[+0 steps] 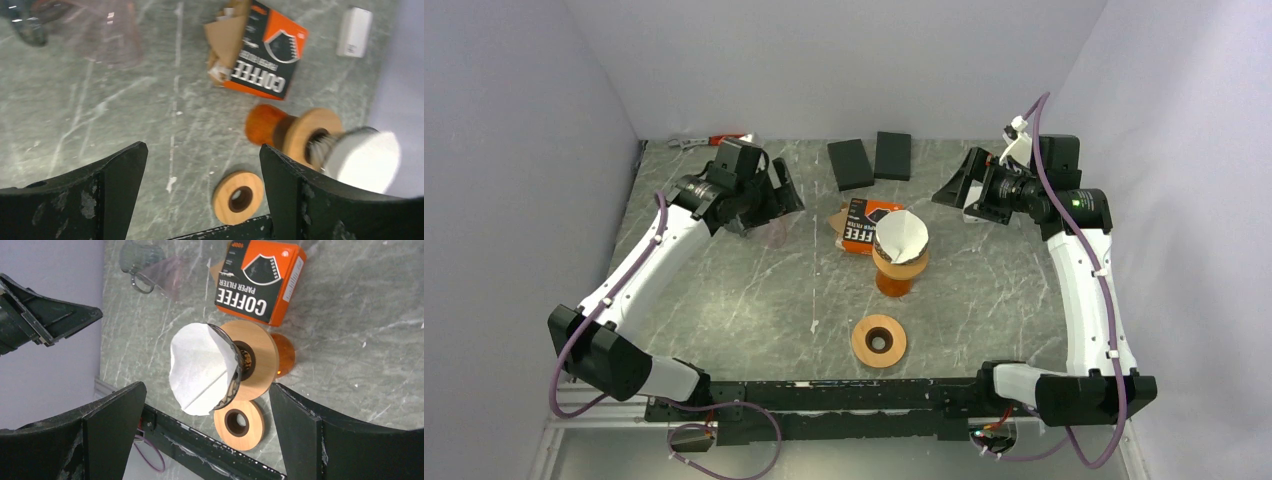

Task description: Place the coffee filter in the dripper

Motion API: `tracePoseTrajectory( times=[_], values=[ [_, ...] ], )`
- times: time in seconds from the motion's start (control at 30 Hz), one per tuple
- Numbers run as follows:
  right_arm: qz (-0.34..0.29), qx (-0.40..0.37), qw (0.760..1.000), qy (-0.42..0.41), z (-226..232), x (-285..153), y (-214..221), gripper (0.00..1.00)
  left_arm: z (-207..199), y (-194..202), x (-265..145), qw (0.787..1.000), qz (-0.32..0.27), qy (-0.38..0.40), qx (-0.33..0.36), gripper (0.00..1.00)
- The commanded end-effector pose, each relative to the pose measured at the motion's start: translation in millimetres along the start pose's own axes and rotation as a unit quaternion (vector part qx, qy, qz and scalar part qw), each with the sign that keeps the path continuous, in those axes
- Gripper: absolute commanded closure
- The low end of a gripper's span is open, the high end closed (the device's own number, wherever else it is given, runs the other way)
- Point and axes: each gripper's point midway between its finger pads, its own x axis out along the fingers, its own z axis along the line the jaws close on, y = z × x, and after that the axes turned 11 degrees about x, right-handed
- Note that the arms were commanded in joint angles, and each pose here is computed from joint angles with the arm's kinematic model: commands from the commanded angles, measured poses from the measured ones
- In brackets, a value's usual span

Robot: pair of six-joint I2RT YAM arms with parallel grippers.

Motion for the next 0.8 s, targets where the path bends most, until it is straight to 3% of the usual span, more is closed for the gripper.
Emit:
tracePoseTrajectory(
  times=[0.0,0.2,0.53,0.77],
  values=[
    [-0.019,0.022,1.0,-0.002,-10,3,-6,0.0,45,-4,-4,0.997,-0.011,-0.069,-0.024,0.11],
    [-0.003,0.05,0.999,0.002,-26,13,0,0.0,99,-12,12,0.989,-0.002,-0.124,-0.087,0.17],
    [0.029,0.078,0.997,0.002,-41,27,12,0.0,174,-32,56,0.974,0.02,-0.147,-0.174,0.29],
    [0.057,0.083,0.995,0.001,-46,34,19,0.0,214,-35,86,0.961,0.043,-0.164,-0.217,0.32]
  ],
)
